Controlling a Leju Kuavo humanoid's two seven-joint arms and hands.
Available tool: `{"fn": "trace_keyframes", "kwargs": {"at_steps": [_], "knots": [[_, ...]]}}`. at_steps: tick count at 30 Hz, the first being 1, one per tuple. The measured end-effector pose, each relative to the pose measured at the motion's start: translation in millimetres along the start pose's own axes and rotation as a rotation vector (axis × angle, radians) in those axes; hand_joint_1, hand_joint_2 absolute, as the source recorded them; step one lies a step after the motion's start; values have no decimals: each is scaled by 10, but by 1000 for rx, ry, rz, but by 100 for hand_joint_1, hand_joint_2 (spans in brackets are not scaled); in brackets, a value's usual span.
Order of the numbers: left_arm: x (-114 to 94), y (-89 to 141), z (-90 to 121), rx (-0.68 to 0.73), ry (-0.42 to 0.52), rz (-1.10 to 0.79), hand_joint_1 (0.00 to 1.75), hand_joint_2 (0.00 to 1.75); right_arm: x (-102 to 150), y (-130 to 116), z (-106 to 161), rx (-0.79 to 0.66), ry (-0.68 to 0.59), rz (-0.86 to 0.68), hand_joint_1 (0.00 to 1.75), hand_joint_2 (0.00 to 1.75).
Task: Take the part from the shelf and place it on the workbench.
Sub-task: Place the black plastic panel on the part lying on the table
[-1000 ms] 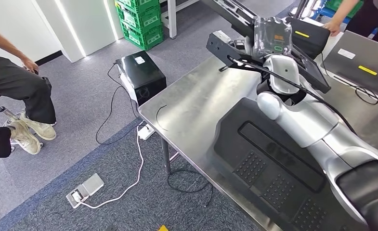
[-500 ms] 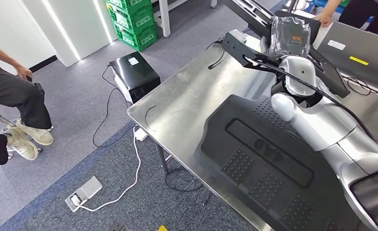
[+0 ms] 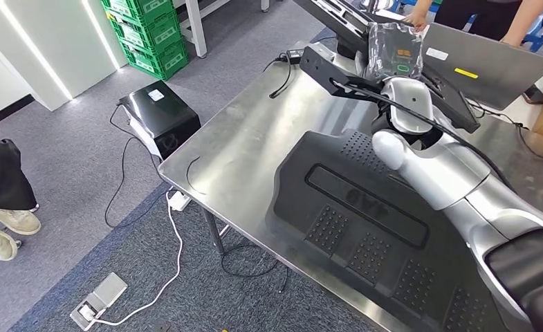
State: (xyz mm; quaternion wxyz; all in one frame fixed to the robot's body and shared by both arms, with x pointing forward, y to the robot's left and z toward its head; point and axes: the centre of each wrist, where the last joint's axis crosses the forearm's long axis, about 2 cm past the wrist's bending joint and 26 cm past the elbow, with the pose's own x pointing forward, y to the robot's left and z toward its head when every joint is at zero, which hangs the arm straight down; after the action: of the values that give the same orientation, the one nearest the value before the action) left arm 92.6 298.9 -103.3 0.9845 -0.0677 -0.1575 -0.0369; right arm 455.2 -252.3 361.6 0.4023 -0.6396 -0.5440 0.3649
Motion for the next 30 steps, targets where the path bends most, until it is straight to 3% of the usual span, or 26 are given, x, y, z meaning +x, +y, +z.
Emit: {"fn": "trace_keyframes", "kwargs": {"at_steps": [7,14,19,23,30], "knots": [[-11,2,2,1,2,1,0,175,-55,43,2,20,16,52,175,175],[-30,1,4,4,0,-2,0,175,-273,131,19,43,58,192,175,175],[-46,3,6,12,0,-9,0,175,-562,207,58,138,153,424,175,175],[-78,12,11,16,6,-9,0,175,-895,324,198,231,208,490,175,175],[-47,19,8,17,0,-16,0,175,-1227,343,312,291,280,603,175,175]]}}
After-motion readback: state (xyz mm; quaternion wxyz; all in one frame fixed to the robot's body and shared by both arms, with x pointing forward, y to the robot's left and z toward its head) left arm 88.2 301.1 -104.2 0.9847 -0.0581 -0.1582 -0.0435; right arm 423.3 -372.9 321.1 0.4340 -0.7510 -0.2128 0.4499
